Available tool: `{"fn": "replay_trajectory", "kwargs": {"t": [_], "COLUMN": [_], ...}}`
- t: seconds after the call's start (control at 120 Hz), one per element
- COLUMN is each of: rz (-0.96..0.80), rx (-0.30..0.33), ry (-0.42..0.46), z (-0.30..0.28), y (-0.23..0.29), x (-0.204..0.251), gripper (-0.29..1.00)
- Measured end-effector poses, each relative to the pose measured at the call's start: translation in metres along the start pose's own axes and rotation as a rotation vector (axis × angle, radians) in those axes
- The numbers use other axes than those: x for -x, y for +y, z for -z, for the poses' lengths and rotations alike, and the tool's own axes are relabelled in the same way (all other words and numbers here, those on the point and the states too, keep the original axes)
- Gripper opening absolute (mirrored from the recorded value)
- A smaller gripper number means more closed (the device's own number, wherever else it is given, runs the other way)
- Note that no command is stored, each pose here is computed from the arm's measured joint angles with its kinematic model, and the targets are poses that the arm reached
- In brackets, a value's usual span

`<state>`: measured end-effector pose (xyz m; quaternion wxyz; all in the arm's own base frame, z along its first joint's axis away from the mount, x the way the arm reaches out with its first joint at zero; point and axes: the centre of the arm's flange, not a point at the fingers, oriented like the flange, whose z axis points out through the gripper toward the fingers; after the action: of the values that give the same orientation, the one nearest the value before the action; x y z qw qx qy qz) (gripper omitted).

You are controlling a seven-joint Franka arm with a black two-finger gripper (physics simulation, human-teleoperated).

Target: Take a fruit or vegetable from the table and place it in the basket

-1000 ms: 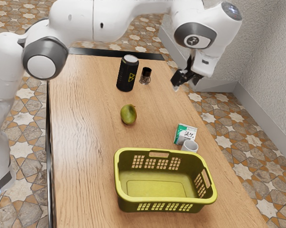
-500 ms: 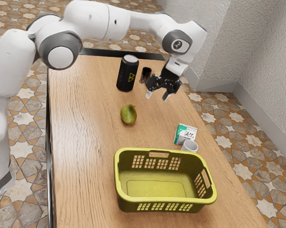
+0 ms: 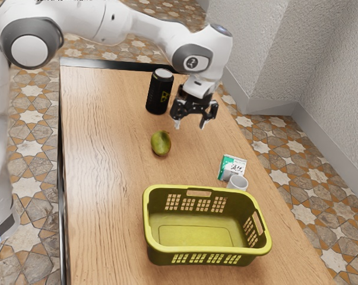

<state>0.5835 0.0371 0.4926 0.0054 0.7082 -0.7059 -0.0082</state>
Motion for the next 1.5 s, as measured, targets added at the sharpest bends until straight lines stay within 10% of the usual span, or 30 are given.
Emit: {"fn": "replay_trajectory", "kwargs": {"t": [0.15, 0.525, 1.133, 1.5], "rz": [-0.126, 0.0, -0.253, -0.138], "rx": [-0.011, 0.063, 0.093, 0.081], "ry": [-0.006, 0.006, 0.016, 0.028], "z": [-0.004, -0.036, -0.064, -0.06], "y": [-0.002, 0.035, 0.053, 0.062], "x": [-0.051, 0.07, -0.018, 0.056], "gripper": [0.69, 0.7, 0.7, 0.7]}}
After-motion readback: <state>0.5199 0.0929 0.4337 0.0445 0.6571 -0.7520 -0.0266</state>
